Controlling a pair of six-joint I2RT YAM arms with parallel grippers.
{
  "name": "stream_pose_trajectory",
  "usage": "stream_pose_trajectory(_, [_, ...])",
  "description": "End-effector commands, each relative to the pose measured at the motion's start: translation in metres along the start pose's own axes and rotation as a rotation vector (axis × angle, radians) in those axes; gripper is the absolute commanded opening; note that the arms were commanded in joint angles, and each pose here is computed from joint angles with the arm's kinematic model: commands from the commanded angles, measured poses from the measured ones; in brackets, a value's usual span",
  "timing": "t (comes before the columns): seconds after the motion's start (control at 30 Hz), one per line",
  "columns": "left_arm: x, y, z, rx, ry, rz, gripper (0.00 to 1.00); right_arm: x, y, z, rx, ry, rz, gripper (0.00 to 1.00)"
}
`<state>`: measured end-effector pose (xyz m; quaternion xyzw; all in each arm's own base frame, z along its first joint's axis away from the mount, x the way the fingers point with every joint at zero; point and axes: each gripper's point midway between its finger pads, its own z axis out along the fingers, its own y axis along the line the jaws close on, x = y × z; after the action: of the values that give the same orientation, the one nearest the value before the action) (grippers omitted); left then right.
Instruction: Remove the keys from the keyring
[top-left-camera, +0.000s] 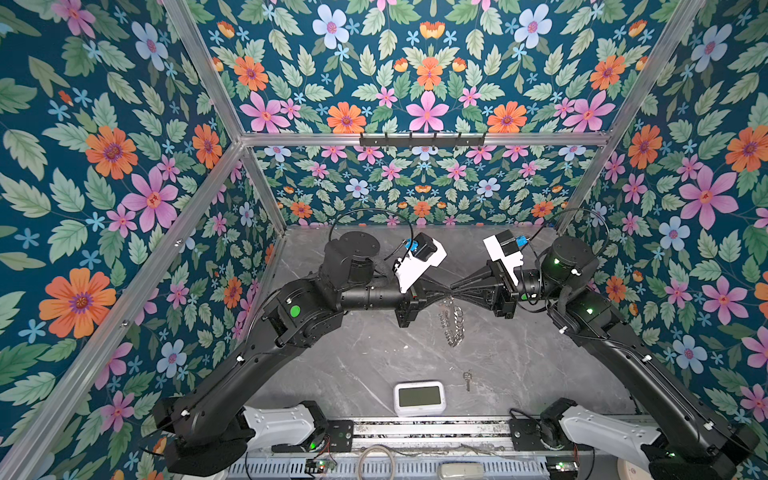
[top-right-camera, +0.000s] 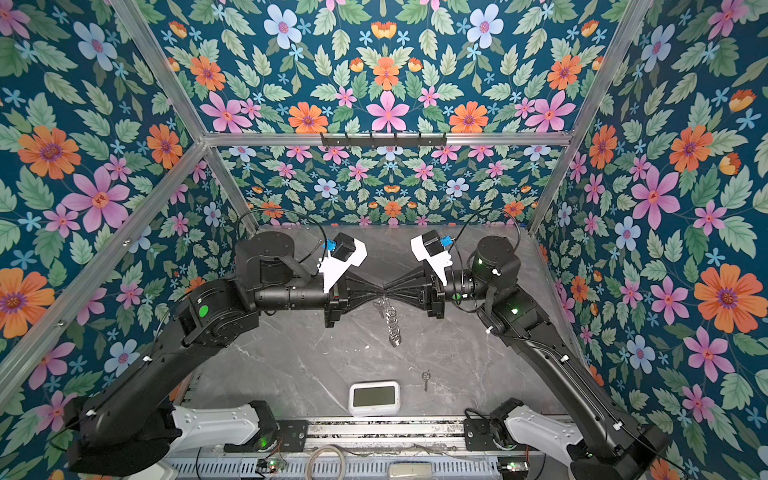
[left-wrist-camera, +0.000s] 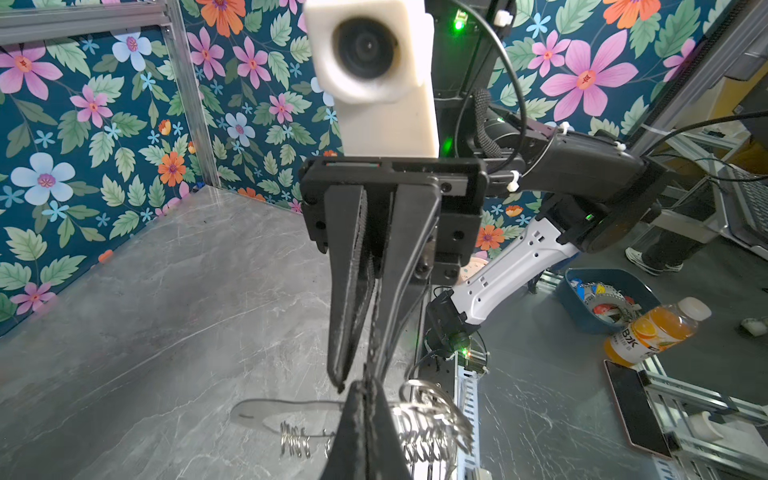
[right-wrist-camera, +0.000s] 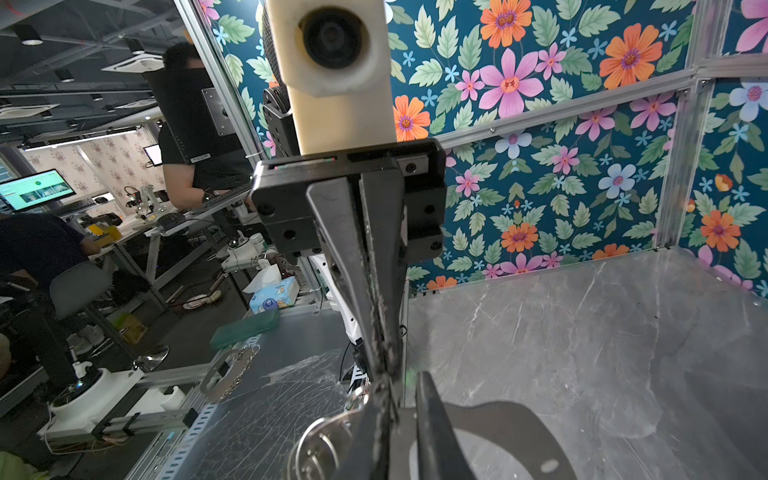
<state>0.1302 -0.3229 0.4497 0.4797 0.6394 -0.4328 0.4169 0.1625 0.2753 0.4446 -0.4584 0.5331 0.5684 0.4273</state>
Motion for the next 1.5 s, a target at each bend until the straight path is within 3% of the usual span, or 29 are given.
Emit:
stream_pose_trajectory(0.0, [-0.001,-0.007,0.003,0.05,0.004,0.019,0.0,-0.006,0.003,0.001,-0.019,-0.011,-0.034,0.08])
stream_pose_trajectory(0.17, [-0.006,-0.006,0.001,0.036,-0.013,0.024,0.0,-0.003,0.002,0.002,-0.023,-0.008,-0.029,0.0])
stream_pose_trajectory(0.33, [-0.01,-0.005,0.001,0.029,-0.028,0.018,0.0,-0.009,0.002,0.001,-0.015,-0.049,-0.035,0.0])
stream_pose_trajectory(0.53, [-0.004,-0.001,-0.004,-0.007,-0.055,0.009,0.28,-0.021,0.002,-0.004,0.034,-0.101,-0.07,0.0])
stream_pose_trajectory(0.73, [-0.005,0.004,-0.02,-0.074,-0.154,0.018,0.4,-0.028,0.001,-0.006,0.057,-0.133,-0.078,0.0])
stream_pose_trajectory(0.83, [-0.004,0.002,-0.02,-0.066,-0.165,0.021,0.41,-0.029,0.001,-0.006,0.054,-0.136,-0.081,0.0])
stream_pose_trajectory(1.17, [0.005,0.011,-0.004,-0.07,-0.133,0.043,0.38,-0.035,0.004,-0.005,0.035,-0.151,-0.088,0.0])
stream_pose_trajectory(1.43, [0.007,0.011,0.001,-0.058,-0.128,0.037,0.01,-0.038,0.001,-0.006,0.055,-0.169,-0.092,0.0])
stream_pose_trajectory(1.47, [0.008,0.011,0.002,-0.055,-0.124,0.033,0.0,-0.038,0.001,-0.006,0.057,-0.172,-0.091,0.0])
